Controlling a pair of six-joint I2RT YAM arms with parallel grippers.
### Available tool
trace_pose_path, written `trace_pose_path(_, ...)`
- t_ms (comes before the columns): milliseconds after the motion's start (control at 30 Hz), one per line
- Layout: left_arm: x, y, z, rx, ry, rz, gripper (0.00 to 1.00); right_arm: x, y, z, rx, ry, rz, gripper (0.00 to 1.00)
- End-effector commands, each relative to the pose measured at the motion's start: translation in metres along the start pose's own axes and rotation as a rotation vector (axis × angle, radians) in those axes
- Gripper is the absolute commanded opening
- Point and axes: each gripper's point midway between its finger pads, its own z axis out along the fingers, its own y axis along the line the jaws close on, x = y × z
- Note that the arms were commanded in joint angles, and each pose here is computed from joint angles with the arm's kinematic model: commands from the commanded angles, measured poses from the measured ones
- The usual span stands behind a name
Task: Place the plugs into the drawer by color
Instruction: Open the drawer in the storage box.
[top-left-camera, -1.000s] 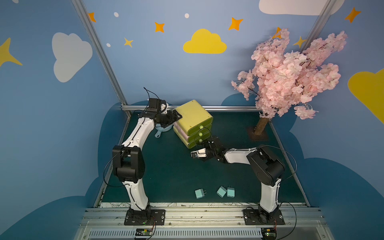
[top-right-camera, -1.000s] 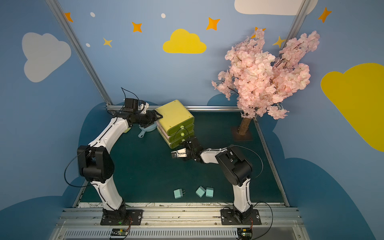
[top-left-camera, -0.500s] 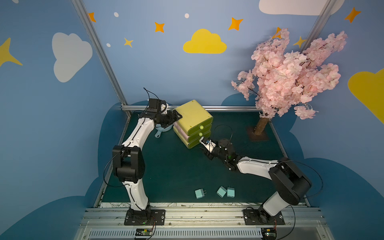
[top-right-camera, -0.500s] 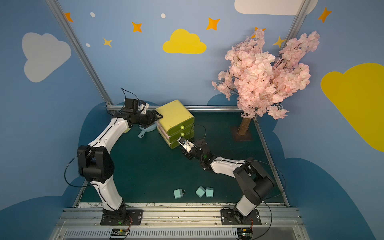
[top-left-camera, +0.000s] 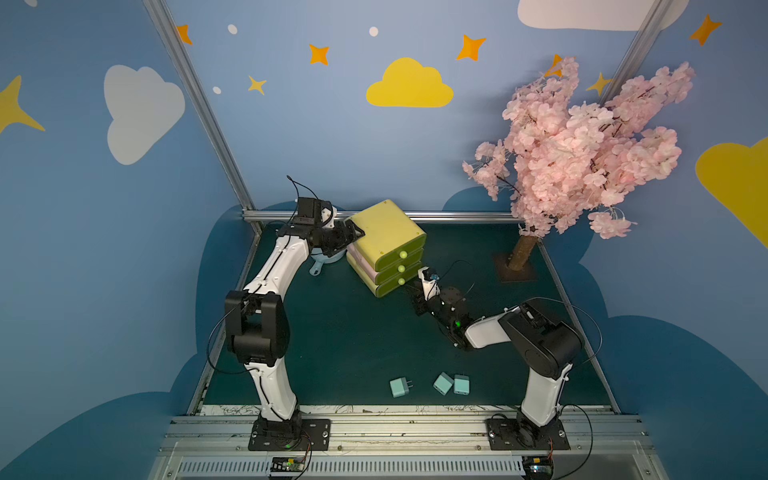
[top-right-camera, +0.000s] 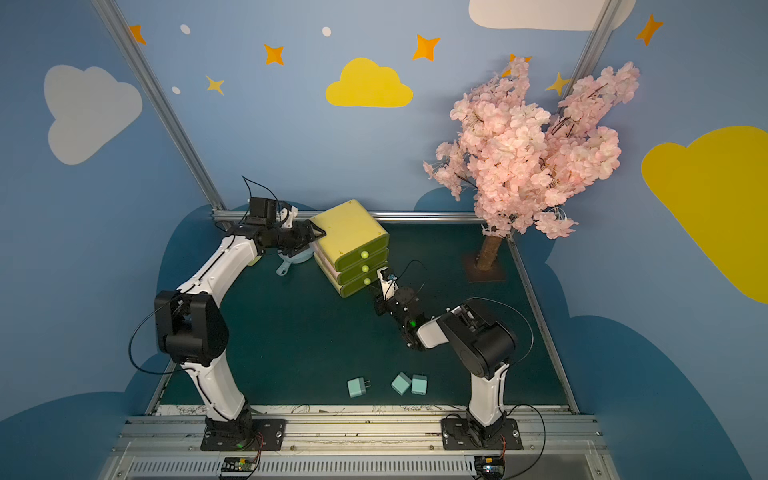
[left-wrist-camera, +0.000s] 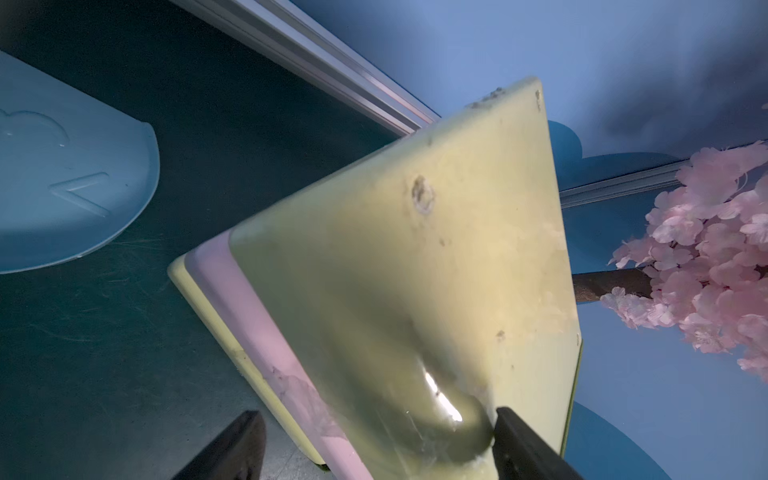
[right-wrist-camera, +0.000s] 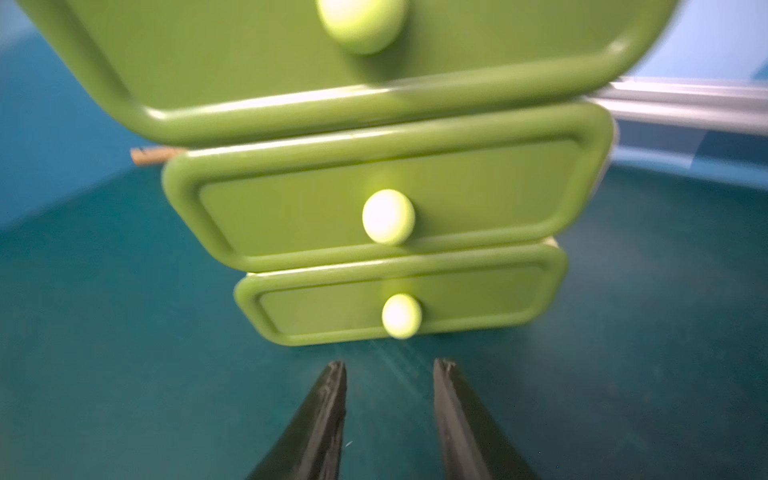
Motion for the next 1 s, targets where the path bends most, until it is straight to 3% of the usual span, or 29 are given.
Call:
trace_pose_path(0,0.019,0.021,0.006,-0.066,0.064,-0.041,0.87,0.004,0.002,-0.015,-0.027,0.012,0.252,0.4)
trace_pose_path(133,0.02,0.024,0.007,-0.075,0.065,-0.044,0.87,0.012,-0.025,-0.015,-0.007,0.07,0.612,0.38)
trace_pose_path(267,0.019,0.023,0.006,-0.078,0.062,-0.041,0.87,0.004,-0.017,0.008,-0.23,0.215,0.82,0.4)
trace_pose_path(700,0.019,0.023,0.003,-0.089,0.053,-0.033,0.87,0.018,-0.016,0.039,-0.268,0.191,0.978,0.34)
trace_pose_path(967,0.018,0.023,0.003,-0.088,0.054,-0.031,0.87,0.023,-0.018,0.053,-0.28,0.181,1.022,0.4)
